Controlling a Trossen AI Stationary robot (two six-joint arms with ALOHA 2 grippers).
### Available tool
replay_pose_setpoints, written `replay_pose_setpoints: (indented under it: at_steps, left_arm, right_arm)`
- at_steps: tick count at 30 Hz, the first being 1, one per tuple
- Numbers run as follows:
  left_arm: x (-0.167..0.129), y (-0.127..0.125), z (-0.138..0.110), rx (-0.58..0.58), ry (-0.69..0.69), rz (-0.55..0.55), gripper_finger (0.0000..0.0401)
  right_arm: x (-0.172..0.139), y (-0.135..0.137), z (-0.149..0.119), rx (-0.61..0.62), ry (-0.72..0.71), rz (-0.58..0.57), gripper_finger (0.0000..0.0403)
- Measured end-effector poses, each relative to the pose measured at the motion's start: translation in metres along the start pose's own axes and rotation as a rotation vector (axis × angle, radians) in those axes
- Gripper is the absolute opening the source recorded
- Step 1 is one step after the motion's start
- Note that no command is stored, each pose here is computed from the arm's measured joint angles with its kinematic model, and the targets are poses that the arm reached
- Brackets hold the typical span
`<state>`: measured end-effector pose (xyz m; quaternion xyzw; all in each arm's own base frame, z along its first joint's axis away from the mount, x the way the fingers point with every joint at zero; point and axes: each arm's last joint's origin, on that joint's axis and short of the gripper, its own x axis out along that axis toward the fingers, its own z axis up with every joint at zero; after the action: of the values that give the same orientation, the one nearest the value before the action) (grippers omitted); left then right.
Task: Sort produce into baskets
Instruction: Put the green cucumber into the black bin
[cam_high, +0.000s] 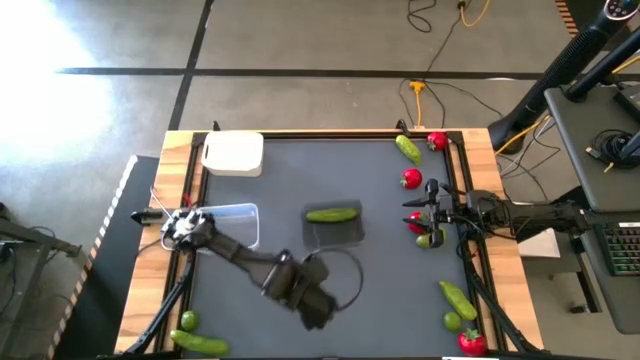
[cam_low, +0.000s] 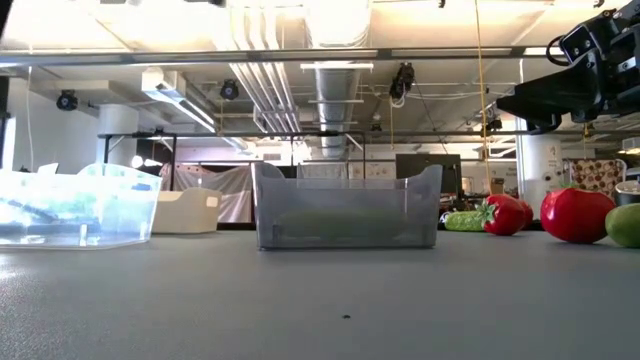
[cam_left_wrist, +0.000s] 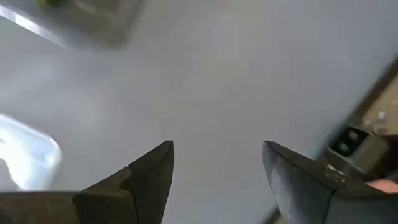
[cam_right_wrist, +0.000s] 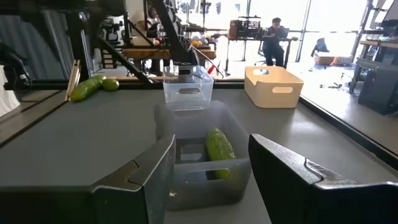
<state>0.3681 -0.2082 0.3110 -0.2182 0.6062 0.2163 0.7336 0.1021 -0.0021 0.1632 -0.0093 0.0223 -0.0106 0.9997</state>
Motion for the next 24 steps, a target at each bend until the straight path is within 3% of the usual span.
replay_pose_setpoints:
  at_steps: [5,11,21,24]
  left_arm:
    - [0.001,-0.016,-0.043,-0.107,0.134,-0.021,0.0228]
    - [0.014,-0.025,-0.088,-0.216,0.309,0.044,0.0228]
    - [0.044,-0.029,-0.164,-0.138,0.687,0.15,0.0228]
    - [0.047,-0.028,-0.175,-0.13,0.701,0.18,0.0228]
  right_arm:
    - [0.0,0.0,0.0,0.0,0.0,0.0,0.0196]
    - [0.0,0.0,0.0,0.0,0.0,-0.001,0.0196]
    - [0.0,0.0,0.0,0.0,0.0,-0.001,0.0196]
    - [0.0,0.0,0.0,0.0,0.0,-0.001,0.0196]
